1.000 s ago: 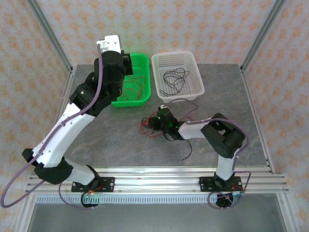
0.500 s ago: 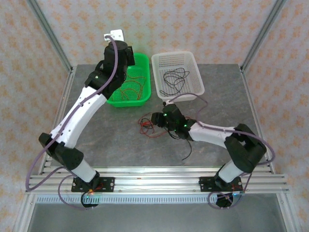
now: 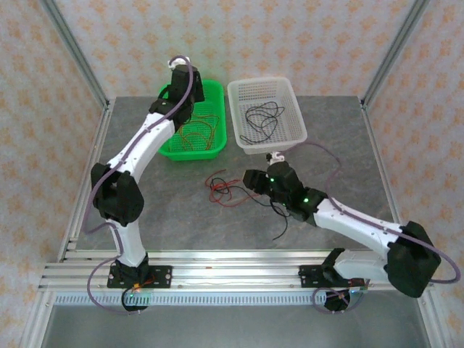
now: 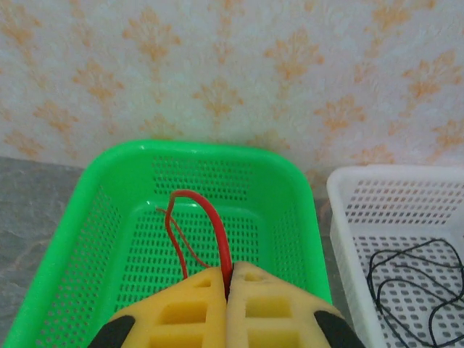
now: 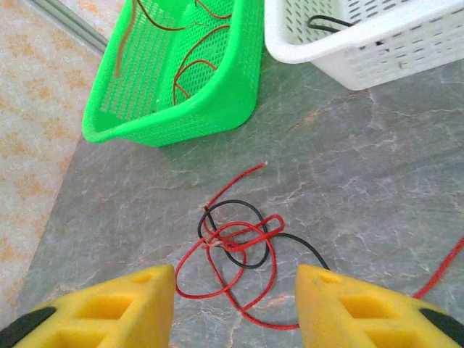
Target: Untangle the cables
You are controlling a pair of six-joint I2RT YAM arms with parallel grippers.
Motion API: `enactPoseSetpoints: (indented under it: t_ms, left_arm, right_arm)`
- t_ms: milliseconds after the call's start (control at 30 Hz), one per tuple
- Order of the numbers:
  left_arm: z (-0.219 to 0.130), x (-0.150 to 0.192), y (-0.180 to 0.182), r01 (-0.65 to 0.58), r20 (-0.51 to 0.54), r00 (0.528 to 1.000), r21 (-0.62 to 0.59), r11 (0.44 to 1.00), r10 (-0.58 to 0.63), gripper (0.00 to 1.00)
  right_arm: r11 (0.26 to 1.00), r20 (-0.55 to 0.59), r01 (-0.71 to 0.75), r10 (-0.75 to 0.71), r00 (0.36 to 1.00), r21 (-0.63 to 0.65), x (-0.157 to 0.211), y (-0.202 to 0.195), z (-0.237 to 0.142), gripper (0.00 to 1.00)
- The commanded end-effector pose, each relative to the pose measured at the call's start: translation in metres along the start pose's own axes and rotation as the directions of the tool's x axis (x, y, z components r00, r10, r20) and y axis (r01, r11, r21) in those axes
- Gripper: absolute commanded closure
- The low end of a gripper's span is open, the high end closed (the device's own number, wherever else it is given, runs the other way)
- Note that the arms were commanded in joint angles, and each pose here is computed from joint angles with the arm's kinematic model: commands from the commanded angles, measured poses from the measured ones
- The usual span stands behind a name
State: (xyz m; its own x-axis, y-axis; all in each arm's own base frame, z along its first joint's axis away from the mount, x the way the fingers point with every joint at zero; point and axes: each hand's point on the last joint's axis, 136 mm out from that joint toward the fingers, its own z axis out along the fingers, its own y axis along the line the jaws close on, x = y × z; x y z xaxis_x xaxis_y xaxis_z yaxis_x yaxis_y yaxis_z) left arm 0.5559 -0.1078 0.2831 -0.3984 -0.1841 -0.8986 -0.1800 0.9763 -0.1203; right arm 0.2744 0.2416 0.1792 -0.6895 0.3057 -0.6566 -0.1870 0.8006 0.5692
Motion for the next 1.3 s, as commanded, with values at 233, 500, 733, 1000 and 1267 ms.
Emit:
enactPoseSetpoints:
  t_ms: [233, 500, 733, 1000, 1267]
  left_arm:
    - [0.047, 0.086, 0.002, 0.009, -0.144, 0.989, -0.011, 1.0, -0.01, 1.0]
    - [0.066, 0.148, 0.012, -0.018, -0.277, 0.961, -0.044, 0.999, 0.005, 0.94]
    - [0.068, 0.162, 0.006, 0.005, -0.32, 0.947, -0.012, 1.0, -0.008, 0.58]
    - [0.044, 0.13, -0.003, 0.035, -0.285, 0.958, 0.04, 0.999, -0.022, 0.35]
    - [-0.013, 0.075, -0.012, 0.091, -0.183, 0.981, 0.13, 0.987, -0.066, 0.34]
  right_arm:
    - [0.996, 0.01, -0.041, 0.04, 0.999, 0.081, 0.009, -0.027, -0.011, 0.53]
    - [0.995, 0.016, -0.048, 0.047, 0.999, 0.088, 0.007, -0.028, -0.017, 0.52]
    - [0.993, 0.01, -0.055, 0.054, 0.998, 0.101, 0.008, -0.031, -0.02, 0.52]
    - [0.989, -0.005, -0.069, 0.071, 0.997, 0.133, 0.016, -0.041, -0.019, 0.52]
    - [0.988, -0.036, -0.074, 0.08, 0.996, 0.138, 0.028, -0.039, -0.012, 0.52]
